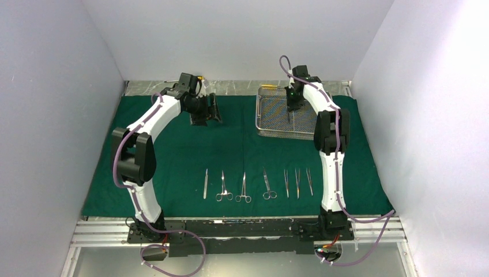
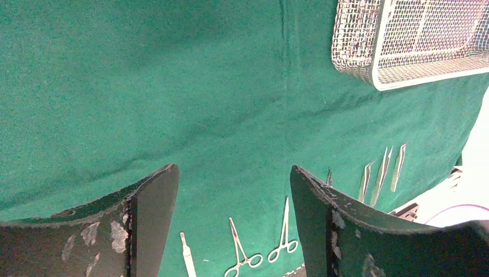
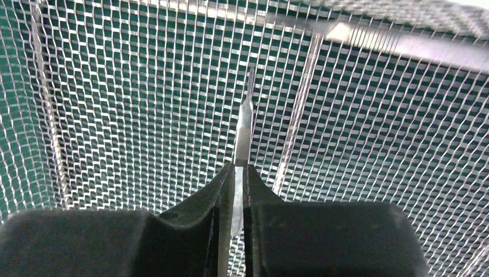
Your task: Open and lay out the surgical kit
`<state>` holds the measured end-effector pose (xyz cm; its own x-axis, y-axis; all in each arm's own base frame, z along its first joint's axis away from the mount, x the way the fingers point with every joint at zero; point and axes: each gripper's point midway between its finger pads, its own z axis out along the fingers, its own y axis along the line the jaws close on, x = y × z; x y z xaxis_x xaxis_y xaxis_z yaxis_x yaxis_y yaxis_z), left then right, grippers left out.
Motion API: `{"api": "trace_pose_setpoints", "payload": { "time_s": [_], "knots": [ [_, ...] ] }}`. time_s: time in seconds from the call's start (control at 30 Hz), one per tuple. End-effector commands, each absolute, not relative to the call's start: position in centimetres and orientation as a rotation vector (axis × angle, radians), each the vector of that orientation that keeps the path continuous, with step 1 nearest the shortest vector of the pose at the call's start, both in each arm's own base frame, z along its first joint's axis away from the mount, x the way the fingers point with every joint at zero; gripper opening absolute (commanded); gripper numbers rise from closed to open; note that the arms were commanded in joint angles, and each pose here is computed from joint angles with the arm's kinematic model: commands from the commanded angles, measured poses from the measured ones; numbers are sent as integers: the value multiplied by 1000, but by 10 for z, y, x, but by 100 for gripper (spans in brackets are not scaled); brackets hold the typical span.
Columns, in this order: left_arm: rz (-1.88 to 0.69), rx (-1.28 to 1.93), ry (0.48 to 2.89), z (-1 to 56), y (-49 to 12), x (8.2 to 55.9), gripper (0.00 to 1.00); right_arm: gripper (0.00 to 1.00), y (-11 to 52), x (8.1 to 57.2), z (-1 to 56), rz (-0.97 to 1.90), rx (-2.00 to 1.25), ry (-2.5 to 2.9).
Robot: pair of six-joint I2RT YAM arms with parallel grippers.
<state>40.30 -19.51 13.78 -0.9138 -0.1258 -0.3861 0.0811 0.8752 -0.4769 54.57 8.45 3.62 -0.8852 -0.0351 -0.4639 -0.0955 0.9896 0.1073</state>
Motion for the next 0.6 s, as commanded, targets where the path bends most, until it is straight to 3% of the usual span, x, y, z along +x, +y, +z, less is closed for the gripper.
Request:
{"api": "trace_pose_setpoints", "payload": {
  "time_s": [0.0,0.3,0.57],
  "knots": [
    [-743,-9,2574,155,-198,403,76,16,85,527,69,172,40,2671],
    [-771,-1,2575,154,-201,400,75,33,83,512,47,35,25,2733],
    [-776,-2,2572,154,-201,397,75,28,85,501,21,10,15,2810]
  ]
}}
